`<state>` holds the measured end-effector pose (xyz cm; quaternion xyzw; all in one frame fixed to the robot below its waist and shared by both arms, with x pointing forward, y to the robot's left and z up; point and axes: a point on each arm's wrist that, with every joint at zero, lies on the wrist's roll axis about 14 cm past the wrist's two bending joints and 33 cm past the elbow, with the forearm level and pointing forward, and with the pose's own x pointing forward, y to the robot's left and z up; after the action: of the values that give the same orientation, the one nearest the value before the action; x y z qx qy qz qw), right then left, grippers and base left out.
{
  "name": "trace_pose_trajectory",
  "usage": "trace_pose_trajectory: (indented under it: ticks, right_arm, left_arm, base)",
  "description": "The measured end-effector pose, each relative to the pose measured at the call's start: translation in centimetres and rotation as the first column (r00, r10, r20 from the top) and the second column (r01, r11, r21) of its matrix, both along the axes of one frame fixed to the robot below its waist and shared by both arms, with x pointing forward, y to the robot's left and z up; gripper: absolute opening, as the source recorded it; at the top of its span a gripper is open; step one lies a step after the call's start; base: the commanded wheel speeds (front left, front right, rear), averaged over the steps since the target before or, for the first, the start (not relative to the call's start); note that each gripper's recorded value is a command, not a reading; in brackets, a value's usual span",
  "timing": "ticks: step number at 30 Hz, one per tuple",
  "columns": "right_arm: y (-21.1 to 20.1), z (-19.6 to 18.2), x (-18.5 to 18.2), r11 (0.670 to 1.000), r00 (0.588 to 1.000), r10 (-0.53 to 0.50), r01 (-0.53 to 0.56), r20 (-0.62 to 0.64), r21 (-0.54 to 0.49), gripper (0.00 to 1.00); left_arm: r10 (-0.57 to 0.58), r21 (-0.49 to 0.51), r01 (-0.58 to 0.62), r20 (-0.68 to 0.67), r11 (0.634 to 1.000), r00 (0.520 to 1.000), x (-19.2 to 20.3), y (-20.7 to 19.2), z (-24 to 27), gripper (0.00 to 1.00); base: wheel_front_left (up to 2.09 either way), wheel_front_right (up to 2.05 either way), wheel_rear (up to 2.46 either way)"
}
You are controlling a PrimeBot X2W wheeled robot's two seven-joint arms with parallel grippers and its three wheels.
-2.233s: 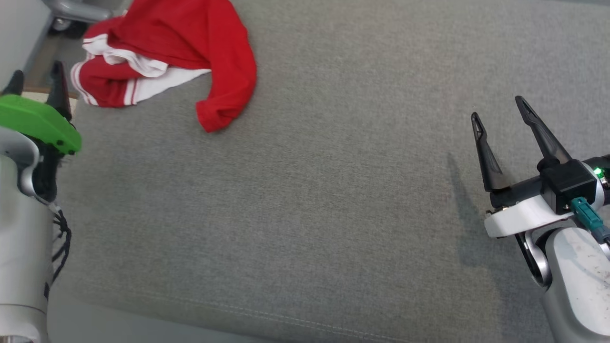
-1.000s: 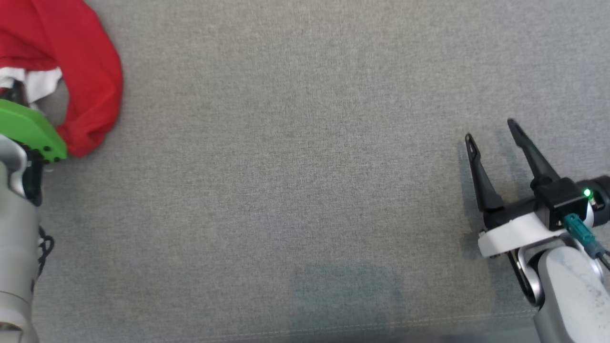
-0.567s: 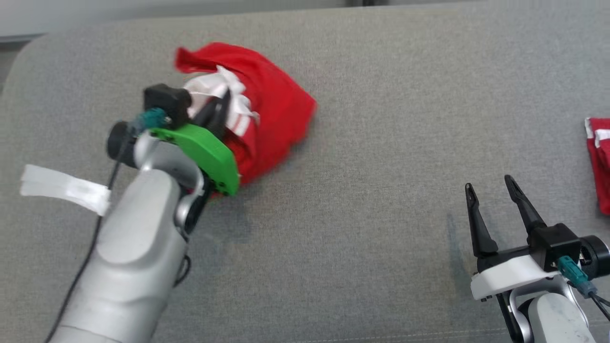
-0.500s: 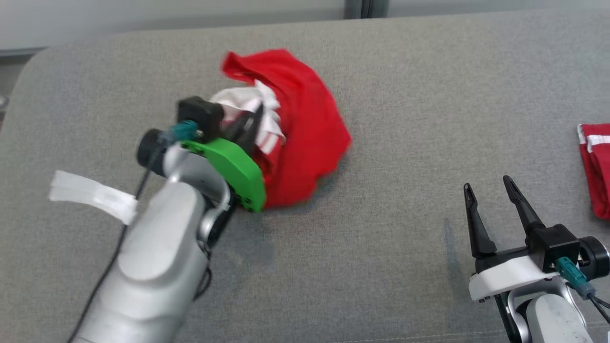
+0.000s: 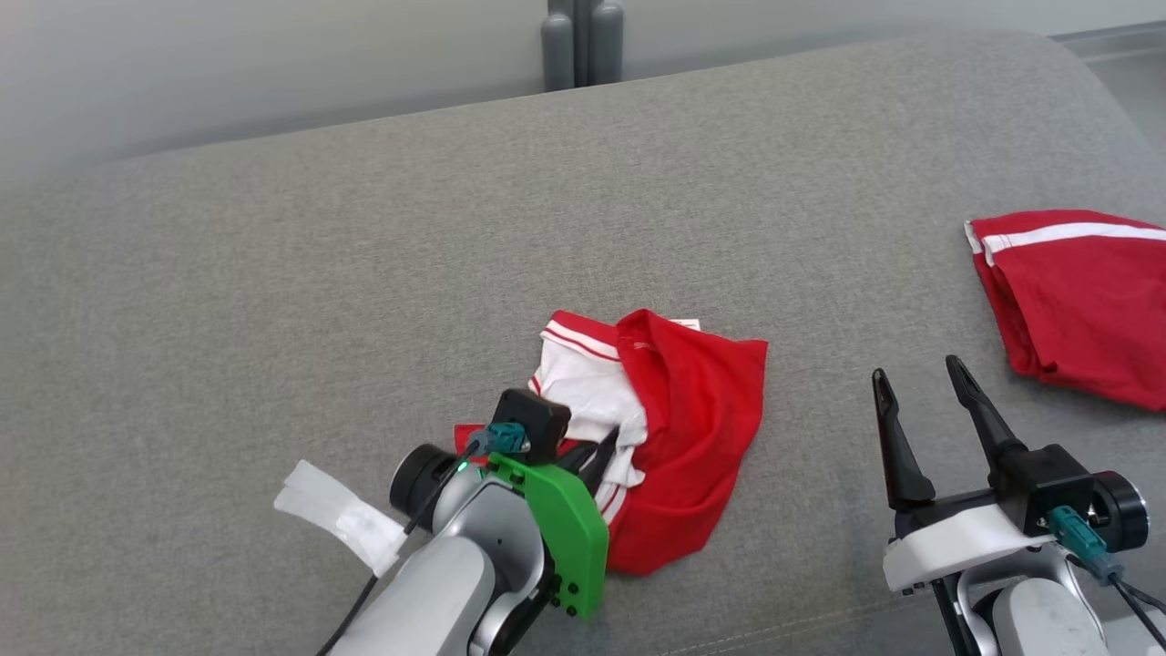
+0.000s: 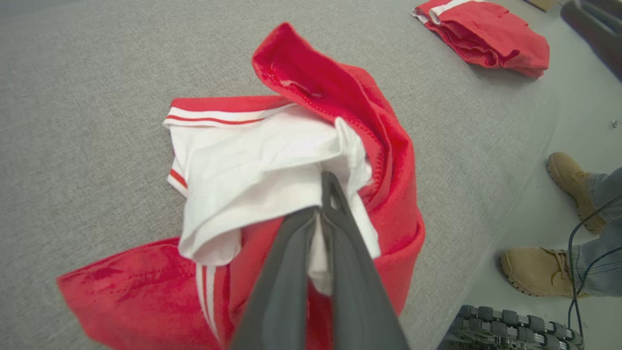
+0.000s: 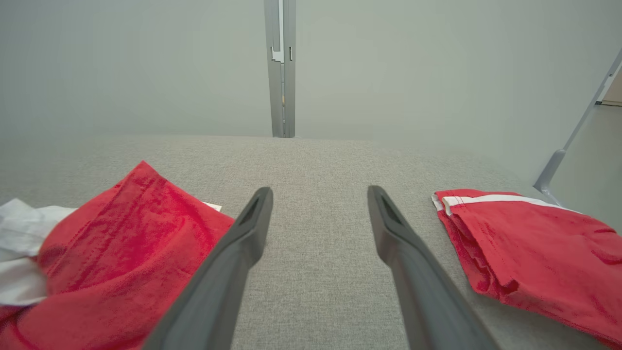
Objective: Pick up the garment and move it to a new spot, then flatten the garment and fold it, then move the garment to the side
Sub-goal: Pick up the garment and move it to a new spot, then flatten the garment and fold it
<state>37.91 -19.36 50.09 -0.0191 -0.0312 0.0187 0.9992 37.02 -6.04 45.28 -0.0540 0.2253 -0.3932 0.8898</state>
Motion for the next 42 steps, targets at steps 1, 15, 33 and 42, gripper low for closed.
trace_pose_trajectory:
  ticks: [1, 15, 33, 42]
  right_arm:
    - [-0.5, 0.0, -0.2, 1.000, 1.000, -0.014, 0.014, -0.001, 0.001, 1.00]
    - [-1.9, -0.5, -0.9, 0.998, 0.998, -0.060, 0.060, -0.016, -0.002, 1.00]
    - [-3.4, 0.0, -2.4, 0.994, 0.994, -0.108, 0.108, -0.008, -0.010, 1.00]
    - [-3.4, 0.4, -3.3, 0.994, 0.994, -0.112, 0.112, 0.006, 0.004, 1.00]
  left_arm:
    - [-0.002, 0.014, 0.002, -0.025, 1.000, 1.000, -0.3, 0.1, -0.9, 0.63]
    - [0.074, -0.223, -0.120, -0.204, 0.967, 0.976, -0.9, 1.1, 0.0, 1.00]
    - [0.170, -0.352, -0.241, -0.221, 0.904, 0.960, 3.5, 1.5, 2.3, 0.00]
    - [0.214, -0.340, -0.186, 0.045, 0.922, 0.976, 7.7, 5.8, 10.5, 0.00]
  base:
    - [0.00, 0.00, 0.00]
    - [0.00, 0.00, 0.00]
    - [0.00, 0.00, 0.00]
    - [0.00, 0.00, 0.00]
